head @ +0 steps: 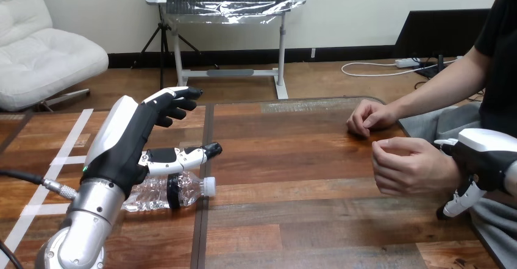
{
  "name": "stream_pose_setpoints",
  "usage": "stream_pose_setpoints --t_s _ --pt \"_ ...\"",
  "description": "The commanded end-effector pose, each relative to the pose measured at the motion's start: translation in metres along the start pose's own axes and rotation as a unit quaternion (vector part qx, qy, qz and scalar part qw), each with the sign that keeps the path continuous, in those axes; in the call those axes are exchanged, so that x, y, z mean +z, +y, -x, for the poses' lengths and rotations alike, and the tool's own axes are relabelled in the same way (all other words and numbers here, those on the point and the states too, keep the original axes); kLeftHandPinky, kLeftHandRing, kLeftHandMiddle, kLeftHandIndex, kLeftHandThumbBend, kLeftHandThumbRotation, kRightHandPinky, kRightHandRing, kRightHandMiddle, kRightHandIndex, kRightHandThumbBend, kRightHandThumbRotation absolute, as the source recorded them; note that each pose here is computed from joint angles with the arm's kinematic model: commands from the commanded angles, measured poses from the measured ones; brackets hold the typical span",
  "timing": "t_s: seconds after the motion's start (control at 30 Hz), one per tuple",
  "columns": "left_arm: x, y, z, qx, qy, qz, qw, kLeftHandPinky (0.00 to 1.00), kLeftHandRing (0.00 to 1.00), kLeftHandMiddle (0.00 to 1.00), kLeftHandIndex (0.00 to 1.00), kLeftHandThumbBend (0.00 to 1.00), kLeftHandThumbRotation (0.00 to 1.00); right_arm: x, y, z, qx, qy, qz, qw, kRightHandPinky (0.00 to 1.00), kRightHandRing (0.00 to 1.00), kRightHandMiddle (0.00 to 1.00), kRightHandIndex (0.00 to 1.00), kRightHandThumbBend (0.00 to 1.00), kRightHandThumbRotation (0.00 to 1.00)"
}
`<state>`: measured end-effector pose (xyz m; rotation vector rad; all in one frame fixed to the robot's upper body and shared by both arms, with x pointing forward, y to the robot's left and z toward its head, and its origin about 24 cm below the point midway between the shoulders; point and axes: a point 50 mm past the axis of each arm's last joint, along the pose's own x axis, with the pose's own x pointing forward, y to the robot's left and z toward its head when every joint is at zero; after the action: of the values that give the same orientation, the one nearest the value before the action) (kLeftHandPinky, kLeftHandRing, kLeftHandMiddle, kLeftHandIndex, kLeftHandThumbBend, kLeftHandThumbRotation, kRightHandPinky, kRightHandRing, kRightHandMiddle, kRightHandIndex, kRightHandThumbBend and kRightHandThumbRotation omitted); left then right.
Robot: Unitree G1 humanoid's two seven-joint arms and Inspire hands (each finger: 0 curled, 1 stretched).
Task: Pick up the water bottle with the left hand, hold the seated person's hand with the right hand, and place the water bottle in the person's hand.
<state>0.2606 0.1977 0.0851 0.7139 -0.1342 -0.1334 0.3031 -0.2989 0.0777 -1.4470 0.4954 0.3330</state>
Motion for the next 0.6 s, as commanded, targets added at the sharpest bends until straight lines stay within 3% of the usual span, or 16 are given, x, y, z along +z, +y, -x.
stream_pose_setpoints --t_s 0.0,0.57 --pt "0.0173 0.0118 -0.0098 0.022 -0.041 -0.010 0.9989 0.77 0.77 0.77 0.79 0.75 0.26 0.0072 -0.0156 0.0037 -0.036 -0.022 0.003 0.9991 0.92 0.97 0.98 0.94 0.77 0.02" --pt "0.0152 0.0126 -0.0086 0.011 -0.037 -0.015 0.9991 0.76 0.76 0.76 0.78 0.75 0.24 0.0063 -0.0130 0.0013 -0.046 -0.024 -0.004 0.9987 0.89 0.95 0.97 0.93 0.76 0.00"
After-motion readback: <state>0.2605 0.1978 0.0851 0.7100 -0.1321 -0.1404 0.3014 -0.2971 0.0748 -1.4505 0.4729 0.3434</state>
